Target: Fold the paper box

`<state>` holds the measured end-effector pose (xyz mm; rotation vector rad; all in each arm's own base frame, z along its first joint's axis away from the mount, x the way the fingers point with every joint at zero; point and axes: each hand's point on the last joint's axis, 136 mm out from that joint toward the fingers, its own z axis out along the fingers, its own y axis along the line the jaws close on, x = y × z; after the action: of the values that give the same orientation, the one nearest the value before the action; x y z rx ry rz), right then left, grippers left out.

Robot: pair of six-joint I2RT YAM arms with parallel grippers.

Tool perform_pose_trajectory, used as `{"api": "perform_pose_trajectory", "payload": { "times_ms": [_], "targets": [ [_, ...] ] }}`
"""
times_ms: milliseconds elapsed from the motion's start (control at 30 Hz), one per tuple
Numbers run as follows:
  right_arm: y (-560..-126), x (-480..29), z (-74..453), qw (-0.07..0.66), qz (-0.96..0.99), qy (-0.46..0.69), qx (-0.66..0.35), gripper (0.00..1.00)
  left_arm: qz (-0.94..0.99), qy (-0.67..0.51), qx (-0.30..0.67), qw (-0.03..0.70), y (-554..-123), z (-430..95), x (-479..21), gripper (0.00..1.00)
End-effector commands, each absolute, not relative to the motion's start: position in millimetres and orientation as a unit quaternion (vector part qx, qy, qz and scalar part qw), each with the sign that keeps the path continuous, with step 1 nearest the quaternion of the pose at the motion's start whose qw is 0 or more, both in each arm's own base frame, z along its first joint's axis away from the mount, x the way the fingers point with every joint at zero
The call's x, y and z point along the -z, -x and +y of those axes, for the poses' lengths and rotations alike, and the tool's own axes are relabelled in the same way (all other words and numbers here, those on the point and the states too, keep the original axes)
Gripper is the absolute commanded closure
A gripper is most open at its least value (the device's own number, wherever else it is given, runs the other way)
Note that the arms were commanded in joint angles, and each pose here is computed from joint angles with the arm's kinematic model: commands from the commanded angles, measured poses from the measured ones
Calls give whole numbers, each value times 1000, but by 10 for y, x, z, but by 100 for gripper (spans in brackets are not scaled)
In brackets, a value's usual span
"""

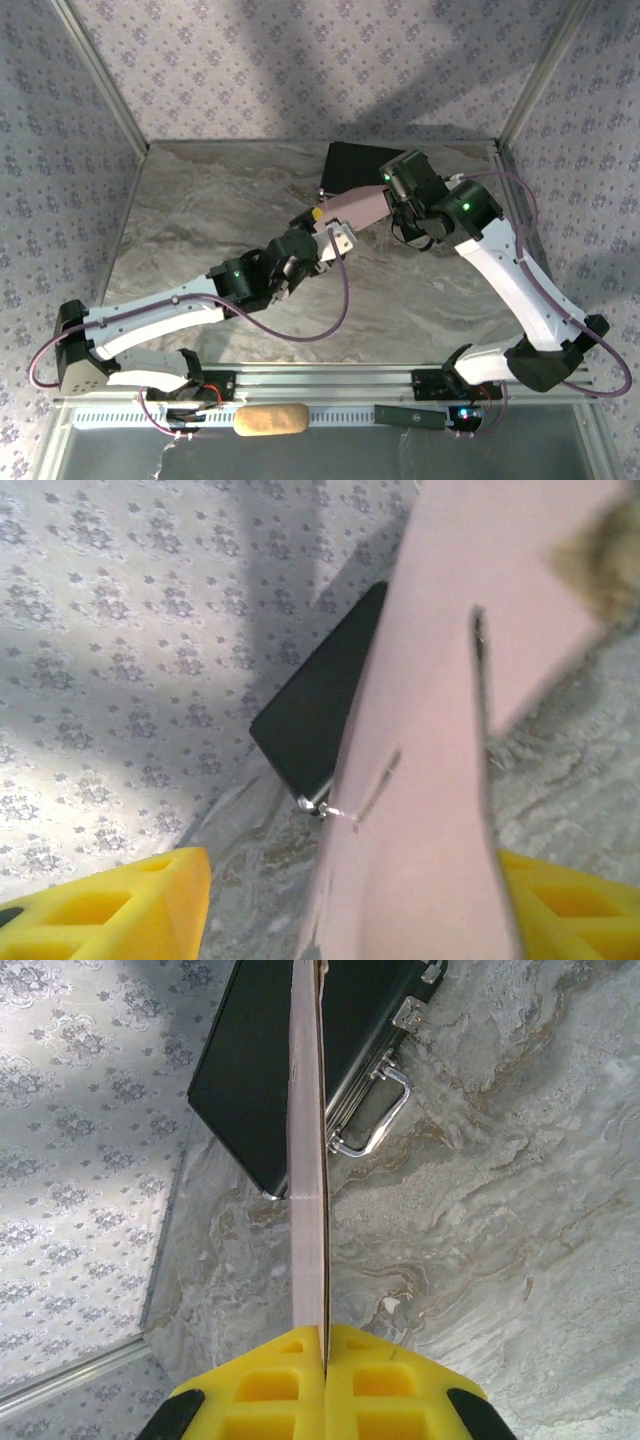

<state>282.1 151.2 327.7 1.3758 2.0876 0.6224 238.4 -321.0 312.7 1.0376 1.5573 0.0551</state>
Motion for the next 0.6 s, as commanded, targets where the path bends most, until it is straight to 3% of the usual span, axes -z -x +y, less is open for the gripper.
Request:
{"api": "perform_pose_trajectory", "payload": {
  "times_ms": [0, 167, 233, 333, 433, 567],
  "targets": [
    [-2803, -3365, 1499, 278, 773, -515, -245, 100, 646, -432, 5, 629, -2420, -3281, -3483, 40],
    [-2806, -3394, 1526, 276, 771, -513, -257, 100, 642, -459, 41, 613, -2360, -3378, -3419, 61],
    [-2815, -3405, 1571, 271, 771, -510, -270, 100, 643, -465, 49, 606, -2326, -3397, -3405, 79],
    [-2875, -3479, 1612, 278, 772, -487, -298, 99, 652, -457, 52, 603, -2319, -3371, -3447, 97],
    [-2940, -3744, 1558, 322, 762, -448, -338, 56, 664, -429, 97, 605, -2286, -3249, -3639, 100],
    [-2851, -4135, 1365, 393, 734, -399, -385, 21, 708, -370, 256, 544, -2269, -2922, -3904, 100]
  ]
}}
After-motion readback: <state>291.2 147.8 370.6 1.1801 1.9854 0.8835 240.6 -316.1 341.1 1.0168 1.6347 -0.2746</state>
